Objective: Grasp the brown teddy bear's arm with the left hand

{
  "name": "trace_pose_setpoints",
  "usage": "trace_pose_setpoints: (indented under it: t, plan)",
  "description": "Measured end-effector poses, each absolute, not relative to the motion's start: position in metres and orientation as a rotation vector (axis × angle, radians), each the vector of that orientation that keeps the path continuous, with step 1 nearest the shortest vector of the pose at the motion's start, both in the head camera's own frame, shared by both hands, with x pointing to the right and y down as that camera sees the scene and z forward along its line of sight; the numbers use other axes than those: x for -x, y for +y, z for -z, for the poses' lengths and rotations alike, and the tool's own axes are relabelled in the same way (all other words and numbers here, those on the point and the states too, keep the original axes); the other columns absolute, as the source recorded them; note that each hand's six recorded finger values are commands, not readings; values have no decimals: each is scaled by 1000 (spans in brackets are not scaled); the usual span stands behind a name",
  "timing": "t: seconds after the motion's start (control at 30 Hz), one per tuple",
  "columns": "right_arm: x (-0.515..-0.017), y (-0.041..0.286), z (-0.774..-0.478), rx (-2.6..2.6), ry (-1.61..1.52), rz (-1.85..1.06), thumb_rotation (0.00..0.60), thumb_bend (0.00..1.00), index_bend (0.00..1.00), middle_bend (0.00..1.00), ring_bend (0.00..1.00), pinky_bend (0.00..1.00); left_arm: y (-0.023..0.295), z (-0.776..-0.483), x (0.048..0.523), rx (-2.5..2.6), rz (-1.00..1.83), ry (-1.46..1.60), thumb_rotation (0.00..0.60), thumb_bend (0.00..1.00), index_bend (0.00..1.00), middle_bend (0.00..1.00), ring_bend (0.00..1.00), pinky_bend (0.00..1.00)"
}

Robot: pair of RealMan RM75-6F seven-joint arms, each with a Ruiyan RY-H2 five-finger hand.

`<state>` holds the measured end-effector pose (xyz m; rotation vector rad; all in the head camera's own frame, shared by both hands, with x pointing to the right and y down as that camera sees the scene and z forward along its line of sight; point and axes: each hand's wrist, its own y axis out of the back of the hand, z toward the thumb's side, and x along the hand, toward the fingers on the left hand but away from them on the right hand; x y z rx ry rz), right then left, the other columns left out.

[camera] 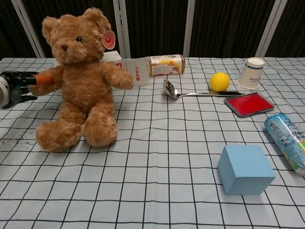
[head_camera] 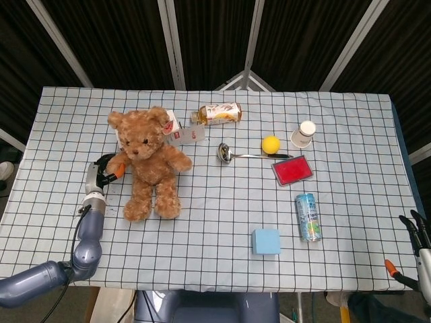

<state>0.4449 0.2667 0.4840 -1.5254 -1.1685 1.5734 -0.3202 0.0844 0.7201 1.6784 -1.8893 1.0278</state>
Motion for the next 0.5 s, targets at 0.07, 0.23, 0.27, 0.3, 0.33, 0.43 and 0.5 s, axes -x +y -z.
trace_pose_setpoints:
  t: [0.07,0.23,0.27,0.3,0.33,0.43,0.5]
  plan:
    - [-445,267,-484,1525,-1168,-1573,600,217,116,61,87,0,83,-718,317,-1695,-1021,-1891,600,553,401,362,25,0]
    - [-445,267,-483,1523,-1173,-1571,600,217,116,61,87,0,83,-715,315,-1706,-1024,-1907,600,553,405,368,25,0]
    - [-445,267,-483,1523,-1173,-1570,600,217,117,61,87,0,84,-715,316,-1701,-1027,-1909,600,554,408,370,25,0]
    - [-445,267,-482,1523,-1174,-1569,600,218,116,61,87,0,85,-716,317,-1697,-1033,-1910,600,554,410,371,25,0]
    - [-445,267,-482,1523,-1174,-1569,600,217,117,61,87,0,86,-717,318,-1691,-1042,-1910,600,554,414,373,25,0]
    - [-445,267,-482,1523,-1174,-1564,600,218,117,61,87,0,89,-721,323,-1682,-1077,-1900,600,554,419,375,25,0]
    - [-445,267,-482,1522,-1173,-1565,600,218,117,61,87,0,90,-722,322,-1695,-1096,-1881,600,554,420,375,25,0]
